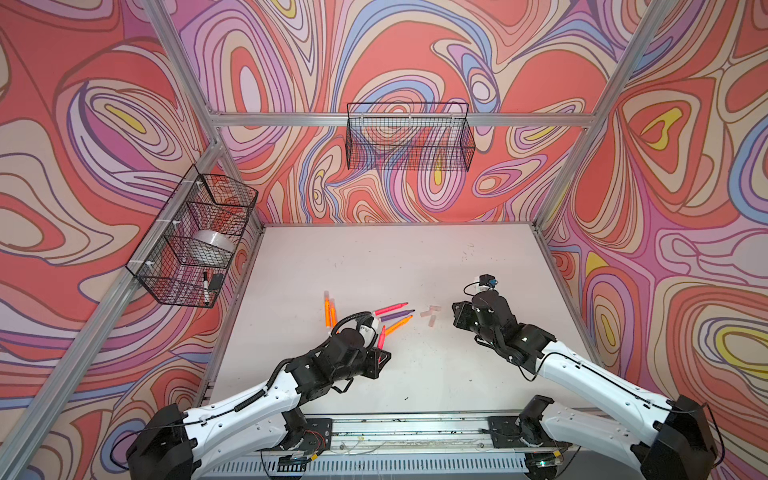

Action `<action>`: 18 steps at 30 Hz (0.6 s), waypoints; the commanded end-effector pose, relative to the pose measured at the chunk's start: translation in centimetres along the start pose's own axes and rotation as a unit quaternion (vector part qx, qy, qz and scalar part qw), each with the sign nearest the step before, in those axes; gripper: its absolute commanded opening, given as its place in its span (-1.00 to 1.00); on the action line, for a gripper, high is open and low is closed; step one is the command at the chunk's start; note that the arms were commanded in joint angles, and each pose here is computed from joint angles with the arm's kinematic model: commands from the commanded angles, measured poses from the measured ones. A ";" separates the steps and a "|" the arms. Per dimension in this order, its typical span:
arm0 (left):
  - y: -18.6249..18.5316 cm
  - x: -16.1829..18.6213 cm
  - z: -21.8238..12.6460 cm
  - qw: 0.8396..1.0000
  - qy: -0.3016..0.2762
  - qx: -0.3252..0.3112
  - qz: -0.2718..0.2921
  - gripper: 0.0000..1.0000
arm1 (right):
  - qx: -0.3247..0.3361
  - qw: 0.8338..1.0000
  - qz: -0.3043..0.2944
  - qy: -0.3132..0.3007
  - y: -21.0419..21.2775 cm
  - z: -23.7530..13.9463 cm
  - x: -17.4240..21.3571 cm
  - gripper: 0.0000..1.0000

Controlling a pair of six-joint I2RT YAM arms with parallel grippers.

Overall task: Insert the pens into the pen caps
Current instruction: 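Lift the pink cap with the right gripper and carry it above the marker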

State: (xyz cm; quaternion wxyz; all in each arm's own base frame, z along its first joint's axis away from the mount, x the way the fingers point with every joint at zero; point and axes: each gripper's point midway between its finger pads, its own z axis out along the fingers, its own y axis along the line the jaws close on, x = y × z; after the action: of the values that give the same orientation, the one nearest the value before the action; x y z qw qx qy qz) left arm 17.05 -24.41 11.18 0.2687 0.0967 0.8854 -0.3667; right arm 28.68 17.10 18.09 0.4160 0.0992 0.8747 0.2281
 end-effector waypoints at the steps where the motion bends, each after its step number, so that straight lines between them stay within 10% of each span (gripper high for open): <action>1: -2.8 -1.6 -1.2 0.998 -0.025 0.055 -0.005 -1.00 | -0.082 0.995 -0.010 -0.056 4.6 -2.0 -4.4 -1.00; 18: -9.7 -1.4 -0.8 0.982 -0.027 0.183 0.043 -1.00 | -0.258 0.966 -0.021 -0.012 7.7 -1.0 1.0 -1.00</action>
State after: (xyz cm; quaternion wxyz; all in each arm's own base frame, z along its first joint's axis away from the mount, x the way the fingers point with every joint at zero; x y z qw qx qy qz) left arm 15.32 -28.73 15.41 0.2682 0.1350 0.8284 -0.4729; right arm 27.96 22.75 21.35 0.4404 -0.0019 0.8094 0.3884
